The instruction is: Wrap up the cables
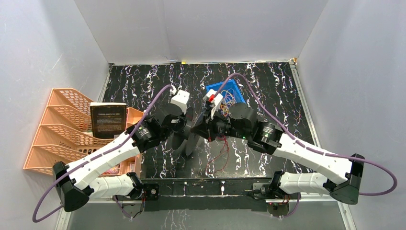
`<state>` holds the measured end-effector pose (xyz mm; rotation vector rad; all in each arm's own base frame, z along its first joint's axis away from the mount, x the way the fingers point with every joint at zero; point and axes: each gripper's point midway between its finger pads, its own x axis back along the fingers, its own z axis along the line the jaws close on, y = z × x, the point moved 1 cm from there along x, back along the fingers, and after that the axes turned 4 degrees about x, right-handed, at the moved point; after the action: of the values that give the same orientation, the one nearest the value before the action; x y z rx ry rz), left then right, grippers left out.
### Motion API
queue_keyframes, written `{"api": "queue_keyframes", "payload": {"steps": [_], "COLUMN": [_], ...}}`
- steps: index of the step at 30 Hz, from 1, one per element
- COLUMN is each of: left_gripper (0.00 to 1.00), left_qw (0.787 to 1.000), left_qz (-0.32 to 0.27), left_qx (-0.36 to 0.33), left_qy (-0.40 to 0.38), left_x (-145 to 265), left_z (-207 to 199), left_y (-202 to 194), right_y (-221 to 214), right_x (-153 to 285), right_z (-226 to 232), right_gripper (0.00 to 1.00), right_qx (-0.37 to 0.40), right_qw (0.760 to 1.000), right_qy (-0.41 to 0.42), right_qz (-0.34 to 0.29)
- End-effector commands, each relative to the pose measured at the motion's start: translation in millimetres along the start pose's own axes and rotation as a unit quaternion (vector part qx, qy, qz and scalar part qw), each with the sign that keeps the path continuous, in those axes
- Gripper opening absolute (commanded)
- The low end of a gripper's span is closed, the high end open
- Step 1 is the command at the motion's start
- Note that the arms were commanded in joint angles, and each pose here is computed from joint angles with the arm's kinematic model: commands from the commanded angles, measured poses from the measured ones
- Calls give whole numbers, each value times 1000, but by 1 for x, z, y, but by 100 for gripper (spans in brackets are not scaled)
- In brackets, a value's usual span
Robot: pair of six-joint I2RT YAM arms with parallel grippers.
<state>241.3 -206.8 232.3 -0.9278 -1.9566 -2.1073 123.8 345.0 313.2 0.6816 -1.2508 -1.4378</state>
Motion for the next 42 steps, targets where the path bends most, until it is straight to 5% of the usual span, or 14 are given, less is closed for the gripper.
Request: {"api": "queue_keyframes", "payload": {"steps": [1,18,25,42], "left_gripper": [0,0,0,0], "left_qw": [997,976,966,965], "left_qz": [13,27,24,-44], "left_qx": [-22,-68,-74,-43], "left_qy": [-68,-205,-246,-257], "left_x": [4,54,79,121], "left_z": [-19,-41,-44,-37], "left_y": [-6,-8,-2,48], "right_y": [24,-18,-50,-124], "right_x": [5,38,51,38], "right_z": [-26,-102,-126,-136], "right_gripper": [0,0,0,24], "right_qx": [40,141,110,-9], "right_qw": [995,954,945,964], "right_qy": [-90,-258,-305,-262], "right_qz": [-10,53,53,40]}}
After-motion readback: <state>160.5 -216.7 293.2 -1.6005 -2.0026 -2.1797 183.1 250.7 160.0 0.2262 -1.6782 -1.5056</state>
